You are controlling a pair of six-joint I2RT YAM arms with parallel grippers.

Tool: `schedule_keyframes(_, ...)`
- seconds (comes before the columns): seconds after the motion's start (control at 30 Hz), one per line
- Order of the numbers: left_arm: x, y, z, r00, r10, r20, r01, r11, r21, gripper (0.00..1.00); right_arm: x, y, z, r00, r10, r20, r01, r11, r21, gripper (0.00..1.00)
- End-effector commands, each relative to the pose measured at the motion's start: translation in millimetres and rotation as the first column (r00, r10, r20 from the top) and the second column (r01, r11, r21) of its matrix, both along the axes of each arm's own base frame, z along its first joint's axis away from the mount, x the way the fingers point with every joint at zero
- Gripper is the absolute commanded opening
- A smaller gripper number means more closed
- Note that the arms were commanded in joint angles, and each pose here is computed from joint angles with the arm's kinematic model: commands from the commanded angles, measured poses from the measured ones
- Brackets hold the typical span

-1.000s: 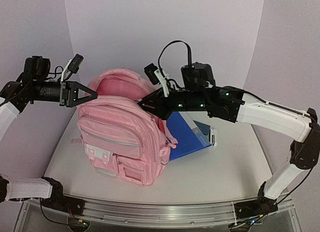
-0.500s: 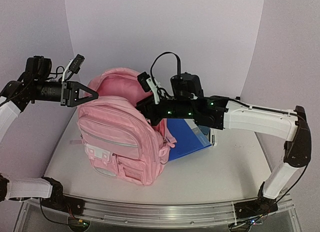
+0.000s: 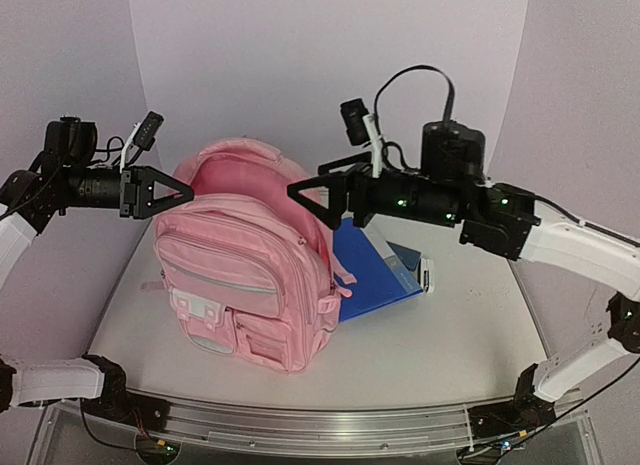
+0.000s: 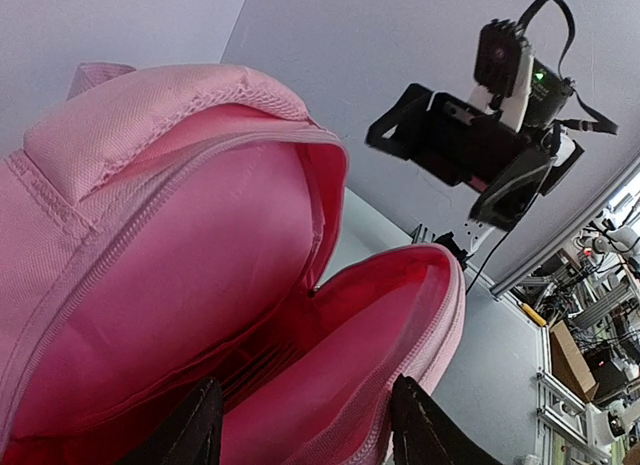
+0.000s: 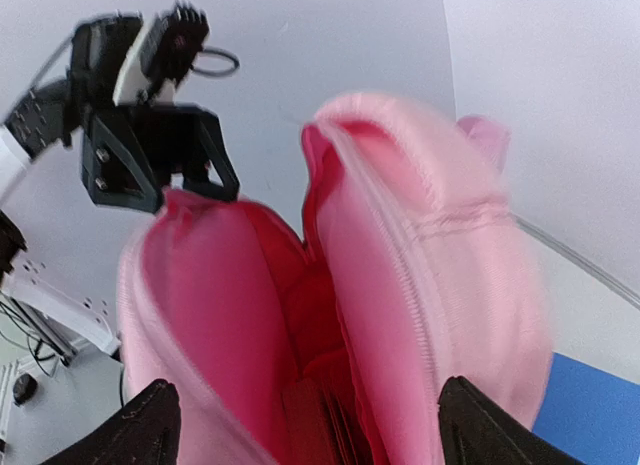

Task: Pack the student bag
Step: Place the book in the student bag, then pick up the files from the center of the board.

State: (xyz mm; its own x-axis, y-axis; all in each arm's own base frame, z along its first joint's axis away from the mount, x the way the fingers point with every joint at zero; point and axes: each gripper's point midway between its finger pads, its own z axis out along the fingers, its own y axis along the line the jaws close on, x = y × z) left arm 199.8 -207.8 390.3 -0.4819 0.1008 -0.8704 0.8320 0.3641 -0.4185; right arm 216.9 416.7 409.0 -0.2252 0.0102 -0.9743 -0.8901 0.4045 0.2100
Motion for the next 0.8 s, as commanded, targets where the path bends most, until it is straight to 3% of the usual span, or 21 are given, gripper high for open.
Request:
schedule_keyframes(0.0, 3, 4, -5, 0.999, 0.044, -0.007, -0.044, 0.999, 0.014, 0.56, 2, -63, 59, 0.980, -0.199, 0.014, 0.194, 0.969, 0.152, 0.98)
schedule_keyframes(0.13, 2, 6, -5, 0.998, 0.059, 0.004, -0.059, 0.998, 0.012, 0.56, 44, -108, 37, 0.866, -0.496, -0.067, 0.499, 0.864, 0.060, 0.98)
schedule_keyframes(0.2, 2, 6, -4, 0.998, 0.060, 0.004, -0.060, 0.998, 0.012, 0.57, 68, -124, 15, 0.818, -0.562, -0.121, 0.566, 0.824, -0.003, 0.98)
schedule_keyframes(0.33, 2, 6, -4, 0.998, 0.057, -0.001, -0.057, 0.998, 0.010, 0.57, 116, -157, -43, 0.754, -0.604, -0.258, 0.601, 0.793, -0.099, 0.98)
schedule_keyframes(0.47, 0, 5, -4, 0.998, 0.056, -0.005, -0.055, 0.998, 0.006, 0.57, 140, -174, -114, 0.701, -0.618, -0.357, 0.578, 0.785, -0.225, 0.97)
schedule_keyframes(0.77, -1, 7, -8, 0.998, 0.063, -0.004, -0.063, 0.998, 0.006, 0.57, 158, -217, -262, 0.546, -0.644, -0.536, 0.478, 0.765, -0.432, 0.77)
